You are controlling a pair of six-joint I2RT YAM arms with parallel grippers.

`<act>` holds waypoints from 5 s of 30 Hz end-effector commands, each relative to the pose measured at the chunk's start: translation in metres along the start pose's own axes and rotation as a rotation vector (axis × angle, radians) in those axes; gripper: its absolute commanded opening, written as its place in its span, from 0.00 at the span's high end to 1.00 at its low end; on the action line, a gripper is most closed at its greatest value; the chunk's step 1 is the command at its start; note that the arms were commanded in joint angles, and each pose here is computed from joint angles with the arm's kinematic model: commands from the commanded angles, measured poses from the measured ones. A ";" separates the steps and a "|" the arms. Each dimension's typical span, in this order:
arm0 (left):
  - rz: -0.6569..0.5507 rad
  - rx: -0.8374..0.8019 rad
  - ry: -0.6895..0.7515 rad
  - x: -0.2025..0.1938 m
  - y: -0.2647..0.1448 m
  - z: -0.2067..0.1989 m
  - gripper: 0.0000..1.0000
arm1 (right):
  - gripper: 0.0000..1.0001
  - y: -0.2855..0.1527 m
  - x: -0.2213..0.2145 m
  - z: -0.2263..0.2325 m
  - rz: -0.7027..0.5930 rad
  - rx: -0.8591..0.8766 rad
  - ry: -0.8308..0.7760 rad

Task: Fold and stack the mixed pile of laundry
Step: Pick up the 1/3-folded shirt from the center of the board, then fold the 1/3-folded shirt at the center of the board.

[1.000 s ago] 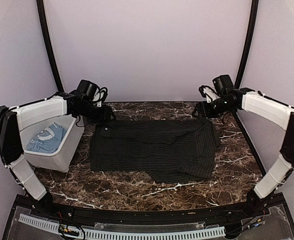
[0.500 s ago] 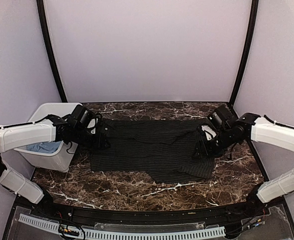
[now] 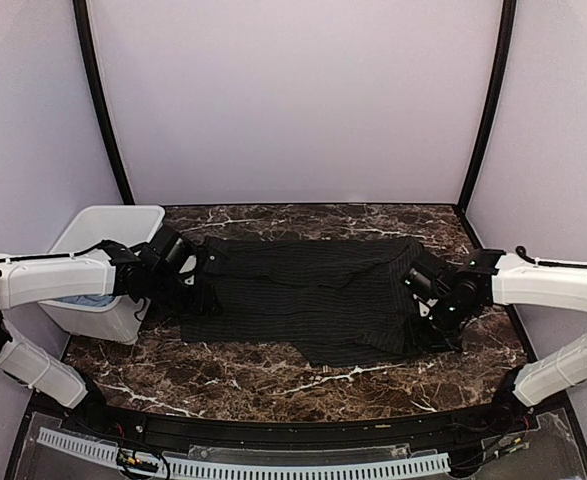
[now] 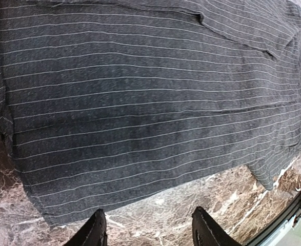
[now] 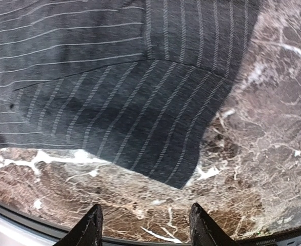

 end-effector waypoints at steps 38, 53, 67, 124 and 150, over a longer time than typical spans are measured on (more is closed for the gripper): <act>0.010 0.288 -0.097 -0.035 0.001 0.073 0.56 | 1.00 0.008 0.018 -0.014 -0.094 -0.105 0.033; 0.035 0.302 -0.111 -0.041 0.024 0.078 0.61 | 1.00 -0.001 0.020 -0.017 -0.122 -0.114 0.039; -0.012 0.401 -0.141 -0.035 0.016 0.091 0.68 | 1.00 -0.006 0.020 -0.019 -0.140 -0.111 0.049; -0.182 0.331 -0.044 0.086 -0.017 0.044 1.00 | 1.00 -0.060 0.150 -0.048 -0.384 -0.141 -0.016; -0.190 0.429 0.002 0.144 0.041 0.049 0.99 | 0.91 0.005 0.252 -0.061 -0.347 -0.127 -0.058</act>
Point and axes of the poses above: each gripper's point midway between its finger pads, its own y axis out along the fingers, its own z axis along the line the jaws close on, x = y × z, the point moved 2 cm from there along -y, back along the fingers, and after that the axes turned 10 degrees about -y, right-handed, at the moved point
